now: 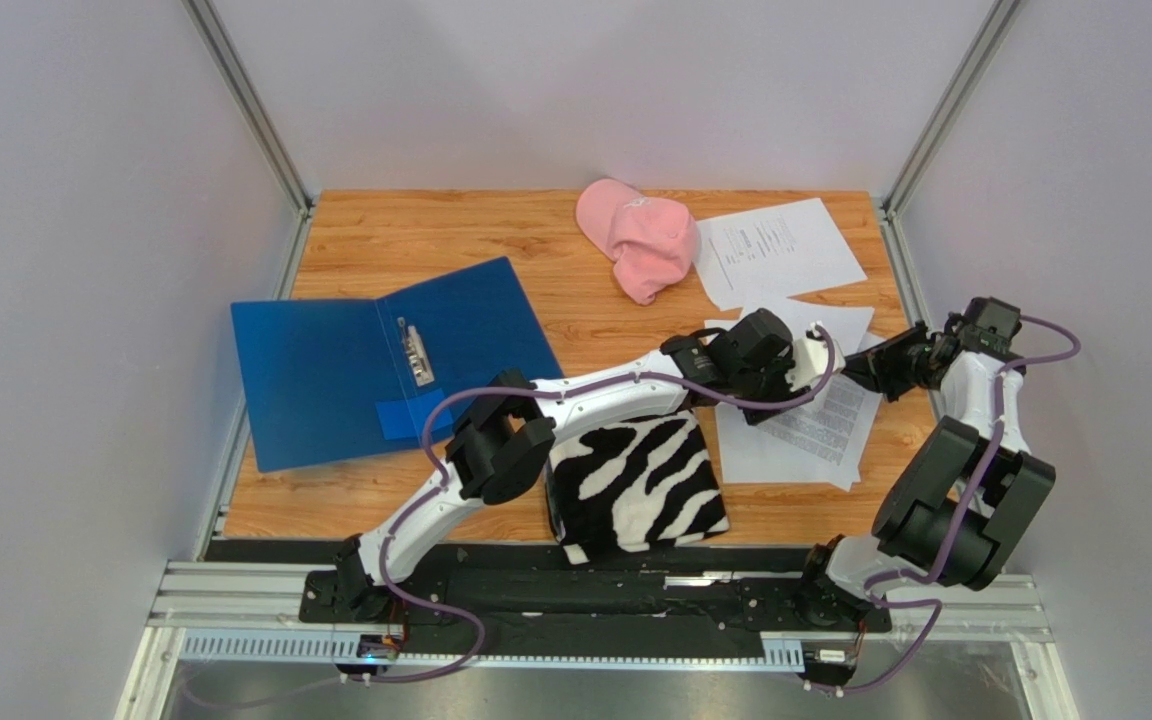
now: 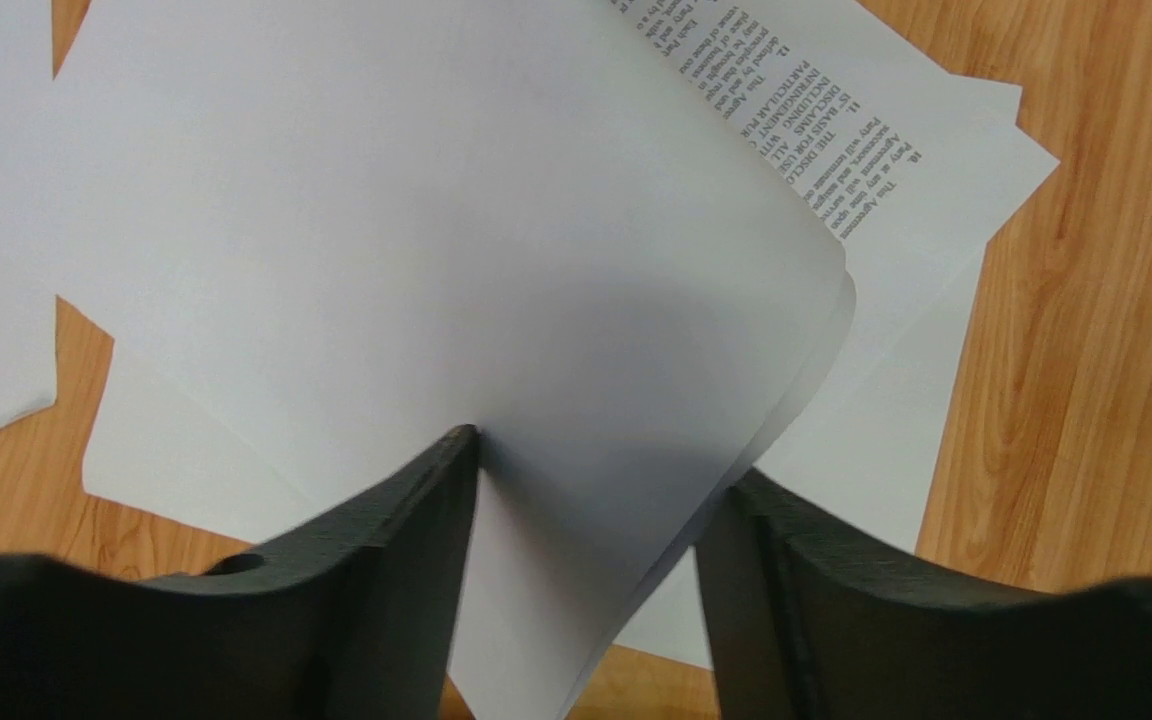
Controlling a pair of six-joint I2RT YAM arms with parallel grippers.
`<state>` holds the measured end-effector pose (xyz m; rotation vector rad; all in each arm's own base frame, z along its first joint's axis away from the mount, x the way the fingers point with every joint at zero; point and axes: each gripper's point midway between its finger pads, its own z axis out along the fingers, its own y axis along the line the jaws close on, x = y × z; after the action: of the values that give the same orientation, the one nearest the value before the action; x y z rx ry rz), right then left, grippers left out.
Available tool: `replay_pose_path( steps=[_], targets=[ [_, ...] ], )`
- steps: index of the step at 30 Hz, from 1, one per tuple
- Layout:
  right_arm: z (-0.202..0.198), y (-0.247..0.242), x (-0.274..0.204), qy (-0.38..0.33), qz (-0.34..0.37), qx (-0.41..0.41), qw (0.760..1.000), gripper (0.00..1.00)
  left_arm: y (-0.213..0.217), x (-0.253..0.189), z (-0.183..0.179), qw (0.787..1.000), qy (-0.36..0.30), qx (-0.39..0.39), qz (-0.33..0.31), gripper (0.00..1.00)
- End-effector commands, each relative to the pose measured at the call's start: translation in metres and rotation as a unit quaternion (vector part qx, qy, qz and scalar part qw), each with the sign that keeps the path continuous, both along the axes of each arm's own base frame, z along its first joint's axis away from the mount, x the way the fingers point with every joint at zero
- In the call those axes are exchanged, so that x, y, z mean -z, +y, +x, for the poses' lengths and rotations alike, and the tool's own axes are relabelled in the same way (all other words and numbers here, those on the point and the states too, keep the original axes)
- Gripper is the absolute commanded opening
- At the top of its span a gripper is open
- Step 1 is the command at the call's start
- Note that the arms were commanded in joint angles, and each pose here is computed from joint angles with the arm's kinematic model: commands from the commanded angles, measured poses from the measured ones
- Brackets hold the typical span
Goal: Put the files into the folder
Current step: Pass from the right arm to the left
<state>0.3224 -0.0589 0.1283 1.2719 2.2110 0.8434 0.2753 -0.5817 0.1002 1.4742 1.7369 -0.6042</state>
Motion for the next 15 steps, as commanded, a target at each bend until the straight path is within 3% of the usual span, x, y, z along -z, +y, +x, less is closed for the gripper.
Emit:
replay_pose_path(
  steps=[1,2,3,6,8,15],
  targets=[
    [0.0,0.001,-0.014,-0.02,-0.004,-0.003,1.0,0.11,-0.006,-0.017,0.011,0.999,-0.022,-0.02,-0.017,0.53],
    [-0.002,0.0,-0.014,-0.018,-0.009,-0.004,1.0,0.16,-0.006,-0.019,0.013,0.999,-0.027,-0.027,-0.019,0.42],
    [-0.003,-0.002,-0.012,-0.015,-0.018,-0.005,1.0,0.19,-0.003,-0.021,0.018,0.998,-0.038,-0.037,-0.015,0.22],
    [-0.006,-0.005,-0.014,-0.025,-0.049,-0.018,0.998,0.33,0.0,-0.031,0.023,0.998,-0.049,-0.046,-0.017,0.0],
    [-0.006,-0.011,-0.014,-0.031,-0.077,-0.02,0.996,0.42,0.003,-0.036,0.023,0.998,-0.045,-0.049,-0.018,0.0],
    [-0.015,0.002,-0.024,-0.065,-0.079,-0.048,0.994,0.52,-0.002,-0.035,0.0,0.999,0.014,-0.004,-0.029,0.0]
  ],
)
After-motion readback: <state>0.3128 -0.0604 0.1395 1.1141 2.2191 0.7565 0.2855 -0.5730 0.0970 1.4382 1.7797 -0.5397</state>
